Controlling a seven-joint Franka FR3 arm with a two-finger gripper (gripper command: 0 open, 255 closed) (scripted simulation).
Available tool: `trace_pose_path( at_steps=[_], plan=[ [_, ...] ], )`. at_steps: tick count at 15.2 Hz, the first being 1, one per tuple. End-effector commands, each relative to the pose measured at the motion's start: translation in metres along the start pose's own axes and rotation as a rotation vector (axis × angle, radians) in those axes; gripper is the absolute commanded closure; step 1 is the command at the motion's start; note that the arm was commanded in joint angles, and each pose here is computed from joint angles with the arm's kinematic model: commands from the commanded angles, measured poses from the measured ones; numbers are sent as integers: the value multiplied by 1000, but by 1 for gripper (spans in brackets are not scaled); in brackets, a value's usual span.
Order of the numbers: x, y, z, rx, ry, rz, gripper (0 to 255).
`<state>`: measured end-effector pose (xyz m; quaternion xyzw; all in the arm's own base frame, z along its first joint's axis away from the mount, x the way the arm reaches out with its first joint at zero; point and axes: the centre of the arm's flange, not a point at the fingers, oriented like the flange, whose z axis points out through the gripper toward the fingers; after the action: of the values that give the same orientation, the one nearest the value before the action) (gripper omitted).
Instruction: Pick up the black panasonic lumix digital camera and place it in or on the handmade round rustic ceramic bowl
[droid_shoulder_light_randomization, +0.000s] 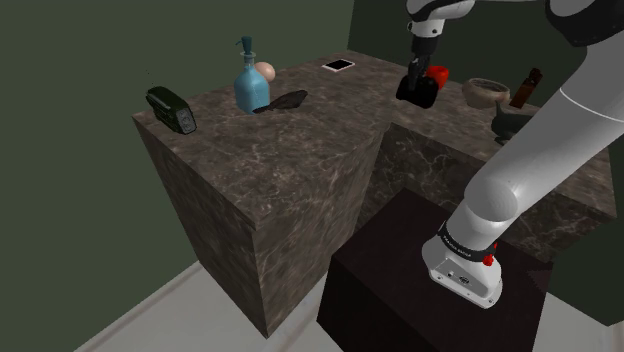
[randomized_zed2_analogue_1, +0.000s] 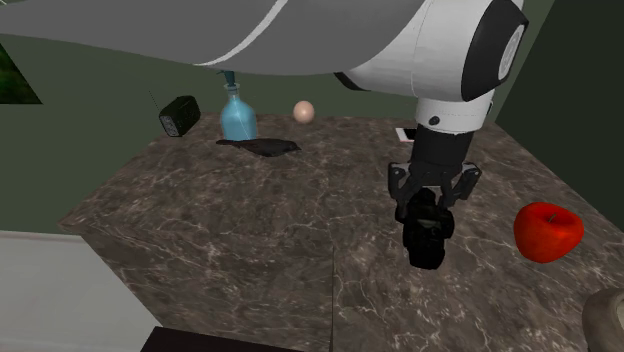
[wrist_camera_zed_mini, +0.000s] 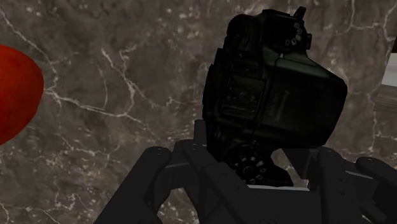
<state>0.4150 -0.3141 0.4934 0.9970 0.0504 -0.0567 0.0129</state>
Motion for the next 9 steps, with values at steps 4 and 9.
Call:
trace_pose_path(
  at_steps=[4, 9],
  plan=[
    [-3, 0, -28, 0, 0, 0, 255],
    [-6, 0, -54, 0, 0, 0, 255]
  ],
)
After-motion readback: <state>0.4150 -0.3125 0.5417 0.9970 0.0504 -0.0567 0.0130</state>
